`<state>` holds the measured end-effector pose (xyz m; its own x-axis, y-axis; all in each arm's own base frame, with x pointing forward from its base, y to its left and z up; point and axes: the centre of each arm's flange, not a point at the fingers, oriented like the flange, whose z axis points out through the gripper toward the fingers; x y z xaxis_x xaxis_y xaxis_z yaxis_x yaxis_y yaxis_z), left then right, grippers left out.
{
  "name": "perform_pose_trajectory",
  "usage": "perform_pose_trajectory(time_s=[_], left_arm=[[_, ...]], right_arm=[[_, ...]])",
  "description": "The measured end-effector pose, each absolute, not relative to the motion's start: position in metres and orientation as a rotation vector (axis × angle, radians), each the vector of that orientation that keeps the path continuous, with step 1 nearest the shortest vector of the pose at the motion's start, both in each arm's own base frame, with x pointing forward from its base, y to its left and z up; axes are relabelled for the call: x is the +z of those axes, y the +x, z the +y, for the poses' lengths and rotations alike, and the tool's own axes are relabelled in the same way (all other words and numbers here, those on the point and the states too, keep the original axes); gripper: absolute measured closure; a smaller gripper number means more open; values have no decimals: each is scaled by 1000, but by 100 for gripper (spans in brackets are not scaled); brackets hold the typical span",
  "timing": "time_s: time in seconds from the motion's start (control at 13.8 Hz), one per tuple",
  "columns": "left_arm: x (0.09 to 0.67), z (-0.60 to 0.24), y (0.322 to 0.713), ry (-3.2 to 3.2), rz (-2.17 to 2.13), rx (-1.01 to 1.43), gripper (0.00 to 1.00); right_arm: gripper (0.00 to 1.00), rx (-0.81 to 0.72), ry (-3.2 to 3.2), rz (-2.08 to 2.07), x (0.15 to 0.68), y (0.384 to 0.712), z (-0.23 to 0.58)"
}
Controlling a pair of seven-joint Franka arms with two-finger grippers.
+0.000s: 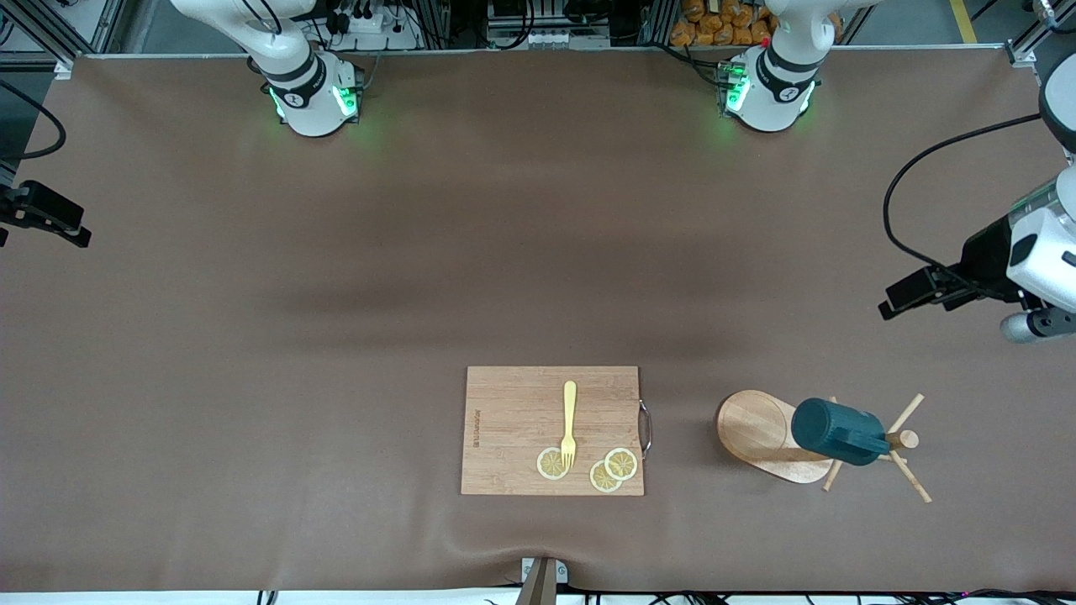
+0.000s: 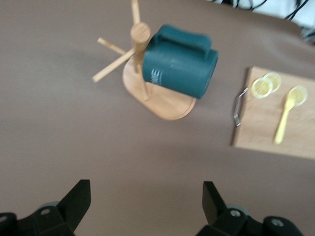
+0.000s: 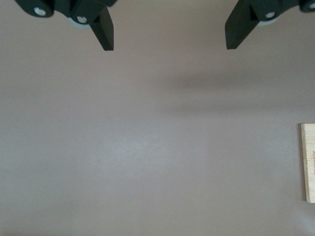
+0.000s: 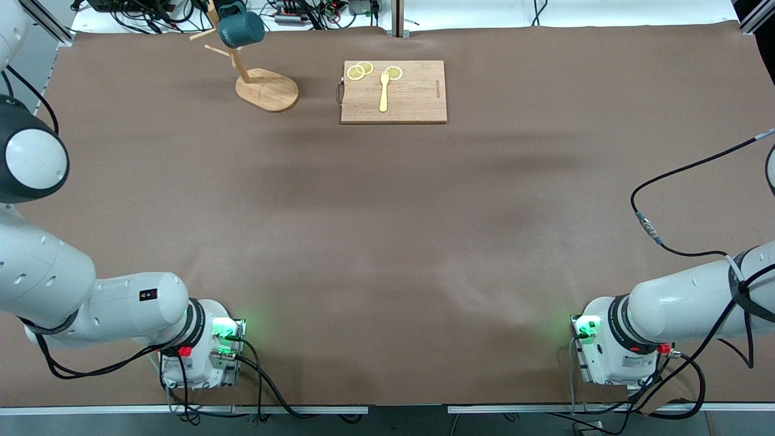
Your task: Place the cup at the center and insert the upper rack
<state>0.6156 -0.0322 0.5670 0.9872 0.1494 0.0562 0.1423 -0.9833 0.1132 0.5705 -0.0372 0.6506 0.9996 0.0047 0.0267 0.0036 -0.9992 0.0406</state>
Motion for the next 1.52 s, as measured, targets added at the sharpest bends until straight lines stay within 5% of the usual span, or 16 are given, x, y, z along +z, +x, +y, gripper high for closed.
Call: perform_pose_trajectory(time_s=[1.52], left_arm=[[657,-88,540,3134,-102,39,0]], right_arm=[[0,30,3129,9,650,570,-34]])
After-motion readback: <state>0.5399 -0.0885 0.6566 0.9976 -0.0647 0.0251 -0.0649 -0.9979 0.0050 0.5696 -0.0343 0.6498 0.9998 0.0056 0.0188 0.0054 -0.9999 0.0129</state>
